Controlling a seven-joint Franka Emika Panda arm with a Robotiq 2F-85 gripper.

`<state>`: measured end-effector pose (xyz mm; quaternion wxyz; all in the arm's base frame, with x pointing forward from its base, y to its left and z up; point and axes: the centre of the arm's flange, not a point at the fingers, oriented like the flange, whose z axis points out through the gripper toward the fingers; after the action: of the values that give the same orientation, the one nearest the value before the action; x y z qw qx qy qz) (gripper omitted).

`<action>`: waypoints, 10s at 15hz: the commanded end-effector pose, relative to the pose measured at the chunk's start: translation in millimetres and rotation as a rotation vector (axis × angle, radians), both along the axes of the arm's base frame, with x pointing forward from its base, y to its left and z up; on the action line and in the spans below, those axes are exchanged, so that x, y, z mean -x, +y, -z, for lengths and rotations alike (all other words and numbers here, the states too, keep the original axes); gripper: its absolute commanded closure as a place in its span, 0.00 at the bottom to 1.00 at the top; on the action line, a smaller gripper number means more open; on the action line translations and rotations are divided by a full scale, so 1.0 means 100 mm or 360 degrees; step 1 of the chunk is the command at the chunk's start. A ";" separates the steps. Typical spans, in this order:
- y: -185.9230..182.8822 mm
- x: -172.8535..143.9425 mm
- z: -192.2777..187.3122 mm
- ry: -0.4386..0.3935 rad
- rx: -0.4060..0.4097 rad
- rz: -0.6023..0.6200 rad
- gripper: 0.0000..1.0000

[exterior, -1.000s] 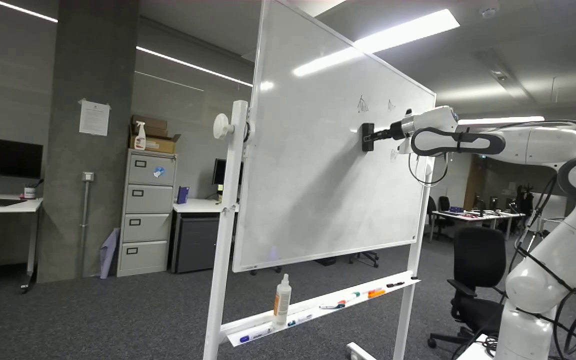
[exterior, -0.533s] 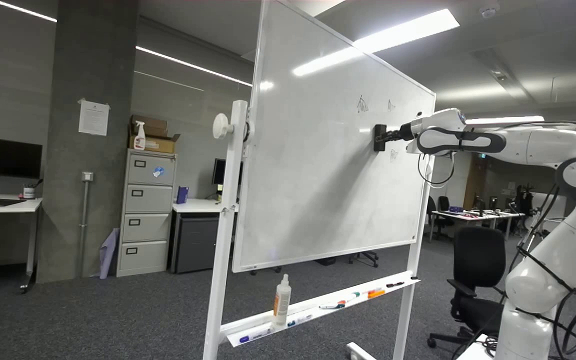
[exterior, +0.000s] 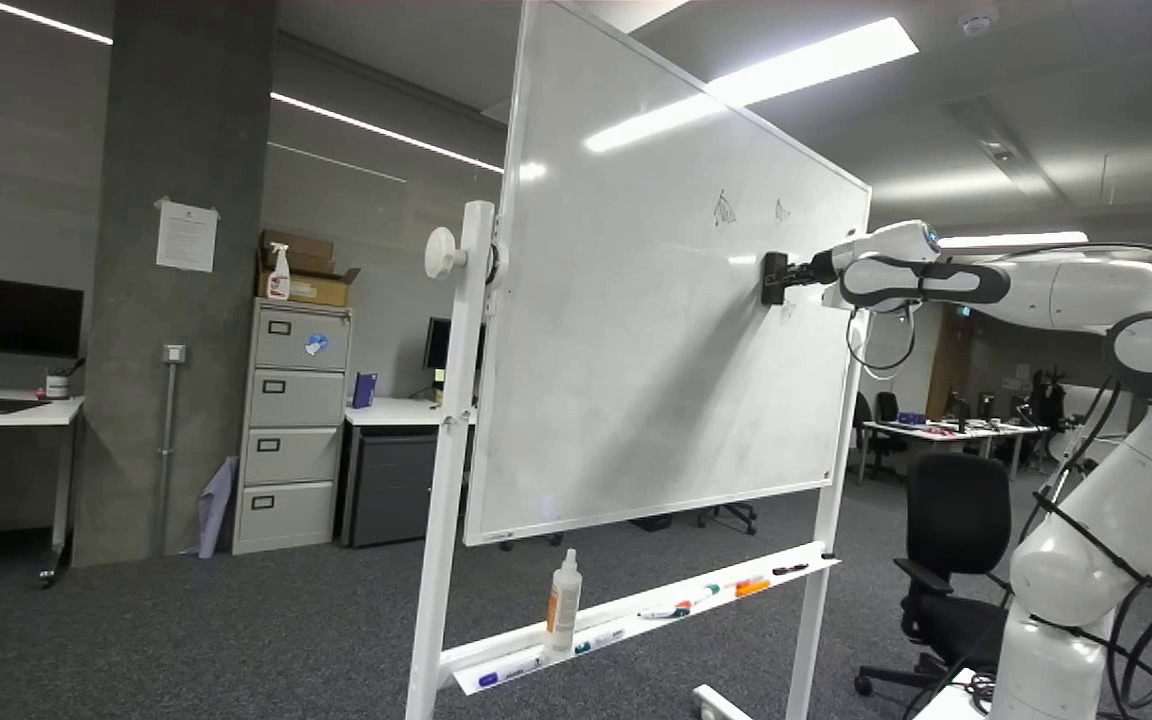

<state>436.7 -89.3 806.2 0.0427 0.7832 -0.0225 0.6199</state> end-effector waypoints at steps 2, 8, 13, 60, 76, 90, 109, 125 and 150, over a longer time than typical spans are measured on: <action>0.19 -0.42 0.03 0.0013 0.0063 -0.0007 0.70; 0.72 -0.54 0.15 0.0074 0.0230 -0.0115 0.70; 1.21 -0.51 0.09 0.0077 0.0316 -0.0242 0.70; 1.34 -0.15 -1.24 -0.0196 0.0276 -0.0173 0.70; 2.34 -0.24 -0.63 0.0038 0.0430 -0.0458 0.70; 1.03 -0.34 -1.47 -0.0039 0.0135 -0.0085 0.70; 2.51 -0.35 -0.73 0.0200 0.0450 -0.0477 0.70; 0.61 -0.42 -1.32 0.0063 0.0031 -0.0106 0.70; -0.02 -0.05 -1.30 0.0025 -0.0048 -0.0036 0.70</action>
<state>436.7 -130.1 937.4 0.0214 0.7933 -0.0549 0.6059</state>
